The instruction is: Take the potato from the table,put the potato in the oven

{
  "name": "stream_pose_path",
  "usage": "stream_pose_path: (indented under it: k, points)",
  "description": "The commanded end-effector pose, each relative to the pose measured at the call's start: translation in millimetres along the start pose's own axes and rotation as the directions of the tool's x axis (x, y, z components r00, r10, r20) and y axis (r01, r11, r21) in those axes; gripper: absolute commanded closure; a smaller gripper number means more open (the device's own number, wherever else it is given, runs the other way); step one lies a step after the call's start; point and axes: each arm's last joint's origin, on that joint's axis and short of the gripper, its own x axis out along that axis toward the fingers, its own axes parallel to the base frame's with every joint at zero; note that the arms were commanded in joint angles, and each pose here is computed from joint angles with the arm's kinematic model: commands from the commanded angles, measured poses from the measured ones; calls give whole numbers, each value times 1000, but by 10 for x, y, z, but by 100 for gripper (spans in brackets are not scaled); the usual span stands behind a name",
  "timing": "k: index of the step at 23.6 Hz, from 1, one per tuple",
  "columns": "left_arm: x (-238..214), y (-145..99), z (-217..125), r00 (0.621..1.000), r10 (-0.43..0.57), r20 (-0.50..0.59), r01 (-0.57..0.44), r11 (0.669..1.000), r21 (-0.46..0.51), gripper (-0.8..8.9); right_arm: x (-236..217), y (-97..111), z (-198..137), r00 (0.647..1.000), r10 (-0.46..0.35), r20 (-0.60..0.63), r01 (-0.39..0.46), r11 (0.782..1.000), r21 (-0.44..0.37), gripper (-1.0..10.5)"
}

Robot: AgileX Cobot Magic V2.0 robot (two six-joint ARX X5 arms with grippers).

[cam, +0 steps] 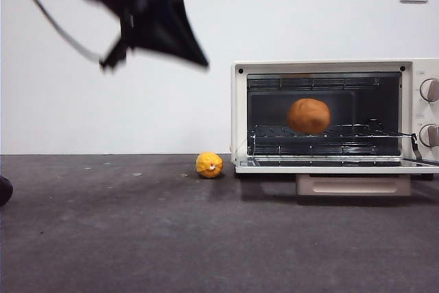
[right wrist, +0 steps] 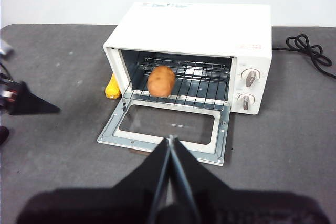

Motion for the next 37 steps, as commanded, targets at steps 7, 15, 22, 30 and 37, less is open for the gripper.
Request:
stream_pose_path:
  k: [7,15,22,30,37]
  points:
    - [657,694,-47,983,-102,-155,48,947,-317,821,3,-9,-30,1000,-9,-19,7,997,-74,958]
    - [954,930,-110,977,-124,-175,35,898,-439,821,3,-15,-29,999,-29,-12,29,997,-75,958]
    - [1028,980,-121,977,-129,-171,32,877,-479,821,4,-19,-27,999,-46,-7,46,996,-76,958]
    - [1090,936,-158,973,-135,-189,25,870,-493,821,5,-18,-27,999,-46,-7,46,996,-76,958]
    - [1255,915,-211,969,-148,-195,17,835,-549,821,5,-18,-27,999,-46,-8,45,996,-80,958]
